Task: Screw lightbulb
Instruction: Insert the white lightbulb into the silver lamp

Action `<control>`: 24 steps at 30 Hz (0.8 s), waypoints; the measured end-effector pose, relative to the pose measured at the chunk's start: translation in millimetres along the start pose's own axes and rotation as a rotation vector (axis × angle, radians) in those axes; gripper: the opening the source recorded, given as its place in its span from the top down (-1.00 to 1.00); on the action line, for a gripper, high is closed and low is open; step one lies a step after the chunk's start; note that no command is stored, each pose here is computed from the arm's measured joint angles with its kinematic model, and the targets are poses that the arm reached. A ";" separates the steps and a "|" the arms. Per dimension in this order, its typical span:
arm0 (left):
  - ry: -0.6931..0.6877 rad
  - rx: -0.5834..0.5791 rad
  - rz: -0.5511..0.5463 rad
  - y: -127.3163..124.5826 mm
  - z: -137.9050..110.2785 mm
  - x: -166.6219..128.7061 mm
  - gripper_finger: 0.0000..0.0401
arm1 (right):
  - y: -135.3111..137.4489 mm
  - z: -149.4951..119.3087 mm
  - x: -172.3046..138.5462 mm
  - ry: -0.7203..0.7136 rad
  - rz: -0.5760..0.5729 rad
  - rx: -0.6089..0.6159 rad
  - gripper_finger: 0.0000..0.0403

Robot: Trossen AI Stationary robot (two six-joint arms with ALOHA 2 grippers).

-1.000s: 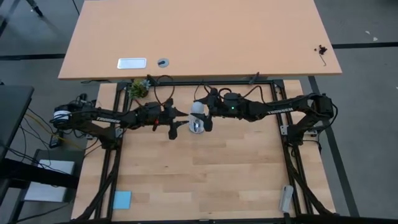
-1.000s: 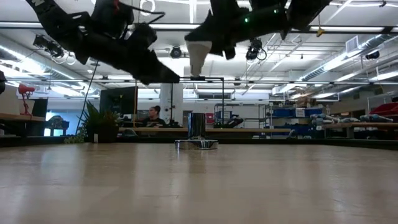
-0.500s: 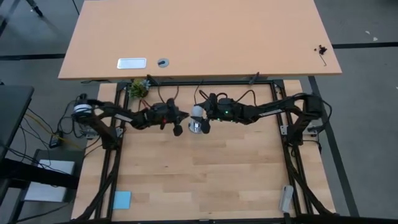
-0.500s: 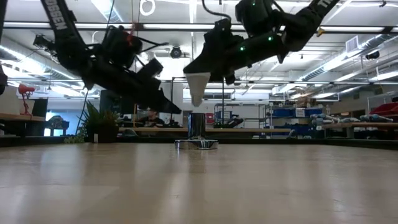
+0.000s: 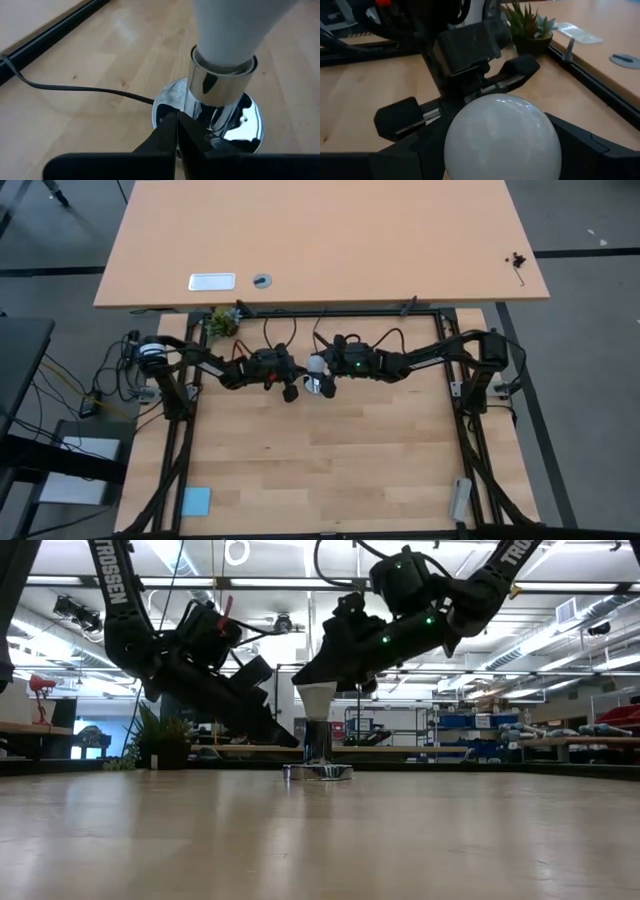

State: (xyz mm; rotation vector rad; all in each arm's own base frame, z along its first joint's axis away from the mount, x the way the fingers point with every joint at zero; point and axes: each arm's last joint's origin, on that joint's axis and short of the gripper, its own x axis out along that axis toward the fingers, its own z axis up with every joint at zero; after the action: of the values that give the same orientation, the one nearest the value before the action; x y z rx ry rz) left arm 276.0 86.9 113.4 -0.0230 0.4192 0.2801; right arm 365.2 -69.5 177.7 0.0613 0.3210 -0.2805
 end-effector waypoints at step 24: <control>-0.001 -0.012 -0.018 -5.7 0.2 0.1 0.91 | 0.4 -13.7 5.1 -0.031 -0.016 -0.001 -0.50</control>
State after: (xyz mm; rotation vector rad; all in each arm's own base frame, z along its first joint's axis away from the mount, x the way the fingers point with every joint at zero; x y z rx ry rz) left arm 277.7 81.4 113.3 -0.0379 0.4164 0.2651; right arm 365.8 -69.0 163.1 0.0537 0.2914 -0.2974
